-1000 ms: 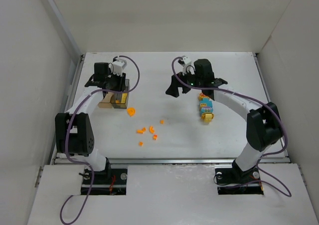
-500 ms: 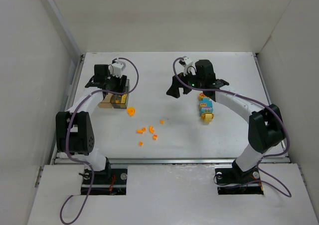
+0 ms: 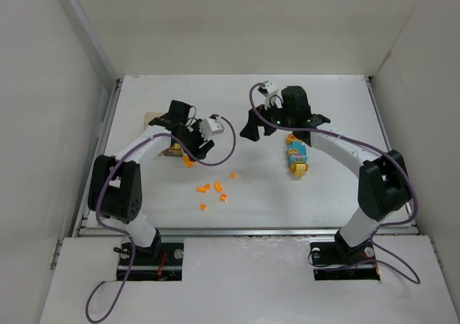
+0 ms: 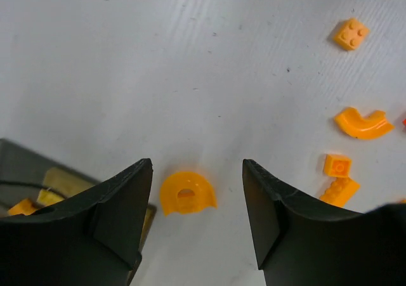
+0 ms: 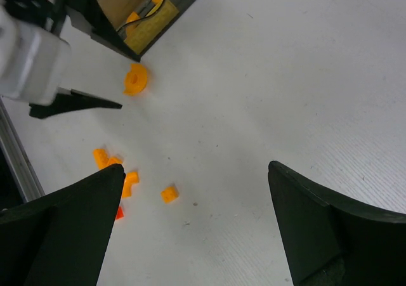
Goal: Sort the legos into containers by color
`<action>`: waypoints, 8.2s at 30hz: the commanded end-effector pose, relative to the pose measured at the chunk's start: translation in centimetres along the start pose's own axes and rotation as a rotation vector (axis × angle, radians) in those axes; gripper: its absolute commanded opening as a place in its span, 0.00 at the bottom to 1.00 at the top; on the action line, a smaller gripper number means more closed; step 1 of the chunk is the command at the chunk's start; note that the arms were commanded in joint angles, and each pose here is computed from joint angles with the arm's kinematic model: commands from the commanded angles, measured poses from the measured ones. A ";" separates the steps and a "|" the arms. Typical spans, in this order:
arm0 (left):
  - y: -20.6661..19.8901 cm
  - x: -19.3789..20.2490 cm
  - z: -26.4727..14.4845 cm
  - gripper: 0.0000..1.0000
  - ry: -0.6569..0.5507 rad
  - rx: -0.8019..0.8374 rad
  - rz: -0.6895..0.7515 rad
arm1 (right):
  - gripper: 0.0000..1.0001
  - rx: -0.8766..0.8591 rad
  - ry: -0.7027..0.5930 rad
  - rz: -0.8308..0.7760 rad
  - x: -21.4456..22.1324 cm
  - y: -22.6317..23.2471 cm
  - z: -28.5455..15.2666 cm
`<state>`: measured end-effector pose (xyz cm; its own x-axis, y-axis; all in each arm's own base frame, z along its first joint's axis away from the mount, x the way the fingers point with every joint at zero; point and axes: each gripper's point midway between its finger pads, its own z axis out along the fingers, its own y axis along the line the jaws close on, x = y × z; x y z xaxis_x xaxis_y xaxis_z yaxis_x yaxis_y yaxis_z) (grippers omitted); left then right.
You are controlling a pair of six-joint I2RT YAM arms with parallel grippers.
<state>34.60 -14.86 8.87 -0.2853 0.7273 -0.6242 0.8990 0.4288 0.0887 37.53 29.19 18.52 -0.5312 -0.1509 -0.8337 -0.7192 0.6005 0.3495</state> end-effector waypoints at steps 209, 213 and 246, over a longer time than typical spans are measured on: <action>5.8 10.7 -26.3 1.00 -0.202 -1.211 -0.865 | 0.00 0.094 -0.211 -0.006 -5.4 13.4 25.5; 5.8 11.2 -25.9 1.00 -0.181 -1.210 -0.873 | 0.25 0.055 -0.194 -0.009 -4.2 13.7 26.4; 5.5 10.5 -27.6 1.00 -0.240 -1.265 -0.873 | 0.73 0.394 0.357 -0.058 15.0 9.3 7.7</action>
<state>26.97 10.07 23.05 -0.4400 -0.0160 -0.8979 -0.3902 0.9039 0.1751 28.84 41.10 7.92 -0.6147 -0.3799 -0.6913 -0.5861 0.8065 0.0779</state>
